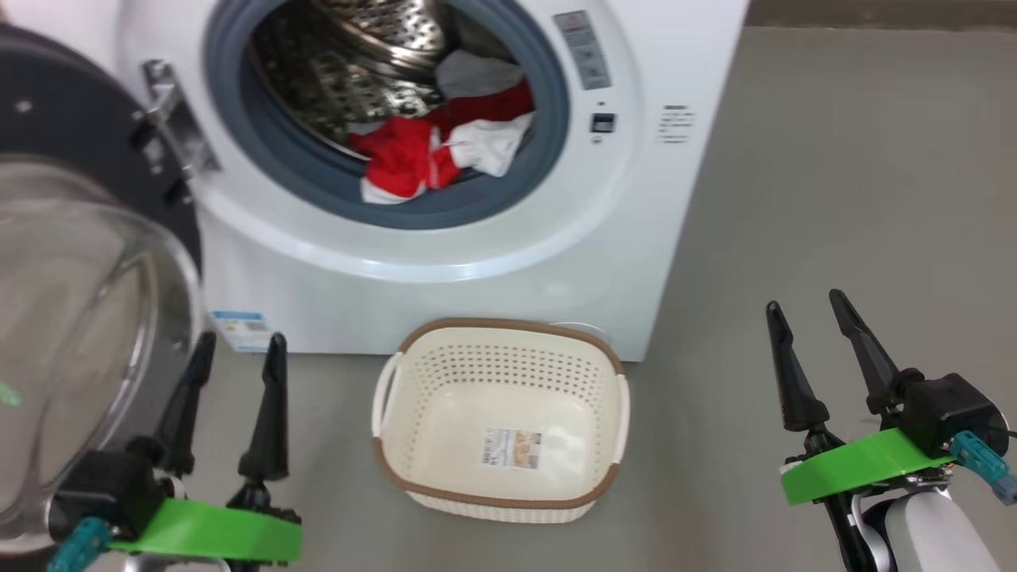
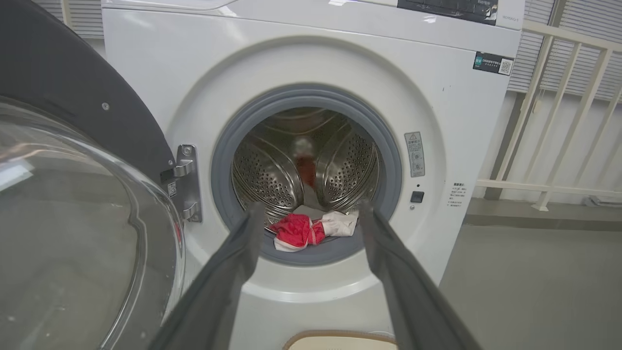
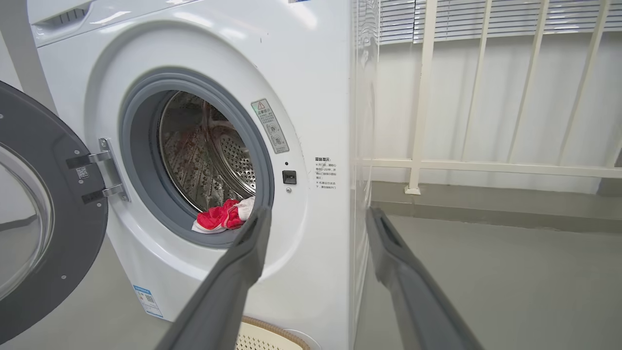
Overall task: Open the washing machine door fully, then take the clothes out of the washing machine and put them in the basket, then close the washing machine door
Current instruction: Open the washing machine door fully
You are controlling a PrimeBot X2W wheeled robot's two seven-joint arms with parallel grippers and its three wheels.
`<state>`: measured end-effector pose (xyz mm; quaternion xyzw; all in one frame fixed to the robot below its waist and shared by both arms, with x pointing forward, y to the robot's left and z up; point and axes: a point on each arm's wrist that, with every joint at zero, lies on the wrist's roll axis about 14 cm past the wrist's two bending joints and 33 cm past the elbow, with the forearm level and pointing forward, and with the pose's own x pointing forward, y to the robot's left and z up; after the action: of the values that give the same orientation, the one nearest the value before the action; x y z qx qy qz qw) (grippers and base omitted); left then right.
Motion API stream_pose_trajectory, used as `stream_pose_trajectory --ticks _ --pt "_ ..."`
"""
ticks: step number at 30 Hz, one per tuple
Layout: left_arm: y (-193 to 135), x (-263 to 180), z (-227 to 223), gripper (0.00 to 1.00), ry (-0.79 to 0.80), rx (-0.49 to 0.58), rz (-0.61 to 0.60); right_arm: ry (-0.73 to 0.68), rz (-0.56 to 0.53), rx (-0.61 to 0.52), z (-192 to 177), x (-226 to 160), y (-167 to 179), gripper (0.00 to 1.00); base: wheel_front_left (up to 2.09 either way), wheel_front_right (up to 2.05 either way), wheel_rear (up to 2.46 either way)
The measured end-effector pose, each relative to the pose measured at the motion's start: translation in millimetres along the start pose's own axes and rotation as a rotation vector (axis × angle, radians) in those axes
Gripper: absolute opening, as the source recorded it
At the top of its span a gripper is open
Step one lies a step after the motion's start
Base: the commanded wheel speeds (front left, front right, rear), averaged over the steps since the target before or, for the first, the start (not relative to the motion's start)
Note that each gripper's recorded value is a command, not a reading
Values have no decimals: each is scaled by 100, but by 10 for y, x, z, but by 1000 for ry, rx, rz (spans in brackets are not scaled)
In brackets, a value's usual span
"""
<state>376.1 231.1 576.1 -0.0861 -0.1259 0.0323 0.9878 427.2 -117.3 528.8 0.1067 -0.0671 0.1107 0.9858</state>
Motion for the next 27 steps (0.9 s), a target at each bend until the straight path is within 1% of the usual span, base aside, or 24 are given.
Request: stream_pose_trajectory --ticks 5,8,13,16,20,27 --pt "-231 38 -274 100 61 -28 -64 -25 -68 -20 117 -144 -233 100 0 0 0" --pt "-319 15 -467 100 113 -50 -79 -35 -103 -31 172 -247 -345 100 0 0 0" --pt "-378 -79 -701 100 184 -82 -87 -22 -146 -37 155 -449 -456 100 0 0 0" --pt "-404 -162 -823 100 225 -75 -104 -24 -170 -42 179 -574 -515 100 0 0 0" --pt "-423 -213 -864 100 236 -81 -114 -20 -176 -54 186 -712 -532 100 0 0 0" --pt "-429 -318 -876 100 242 -86 -122 -2 -220 -51 144 -942 -630 100 0 0 0"
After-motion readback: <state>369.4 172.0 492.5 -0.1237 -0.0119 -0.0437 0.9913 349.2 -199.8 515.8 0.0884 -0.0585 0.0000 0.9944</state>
